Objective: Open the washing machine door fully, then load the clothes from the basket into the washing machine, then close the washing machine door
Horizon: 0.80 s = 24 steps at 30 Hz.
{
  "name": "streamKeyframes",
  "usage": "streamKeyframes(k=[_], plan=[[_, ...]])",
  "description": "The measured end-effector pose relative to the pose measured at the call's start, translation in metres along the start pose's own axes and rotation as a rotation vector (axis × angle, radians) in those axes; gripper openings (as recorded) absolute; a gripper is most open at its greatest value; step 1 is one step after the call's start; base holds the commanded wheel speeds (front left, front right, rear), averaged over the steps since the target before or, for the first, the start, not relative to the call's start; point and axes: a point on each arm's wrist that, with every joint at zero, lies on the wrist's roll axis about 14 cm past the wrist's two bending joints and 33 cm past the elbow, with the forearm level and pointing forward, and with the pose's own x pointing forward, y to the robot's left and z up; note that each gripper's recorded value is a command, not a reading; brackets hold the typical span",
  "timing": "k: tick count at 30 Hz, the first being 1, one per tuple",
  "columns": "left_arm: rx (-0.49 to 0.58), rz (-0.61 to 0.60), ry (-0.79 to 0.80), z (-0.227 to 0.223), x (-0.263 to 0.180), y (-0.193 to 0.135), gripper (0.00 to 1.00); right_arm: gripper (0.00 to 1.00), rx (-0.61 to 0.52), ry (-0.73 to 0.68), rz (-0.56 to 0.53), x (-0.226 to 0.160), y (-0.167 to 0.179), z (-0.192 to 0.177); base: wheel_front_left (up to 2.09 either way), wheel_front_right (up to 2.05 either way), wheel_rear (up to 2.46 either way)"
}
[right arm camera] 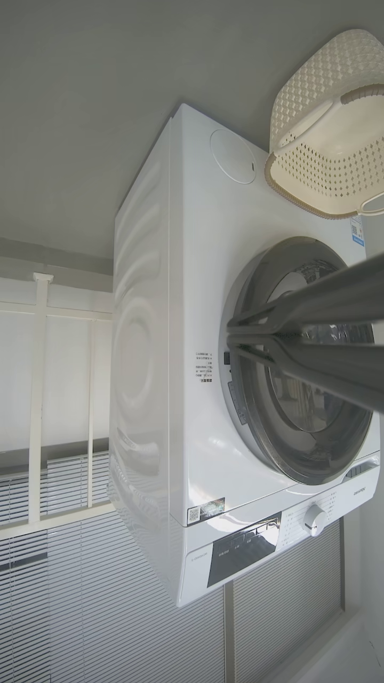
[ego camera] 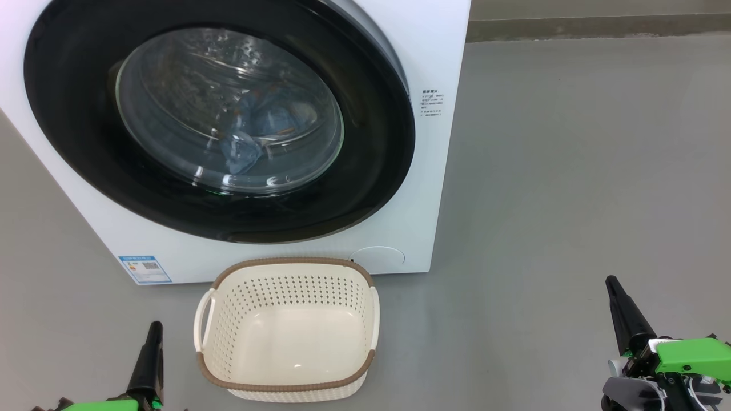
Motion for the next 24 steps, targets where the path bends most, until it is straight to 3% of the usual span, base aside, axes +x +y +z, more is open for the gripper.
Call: streamKeyframes(k=[24], plan=[[0.000,0.000,0.000,0.0000,0.0000,0.0000,0.00,0.00,0.000,0.000,0.000,0.0000,0.0000,0.0000,0.00,0.00,0.00]])
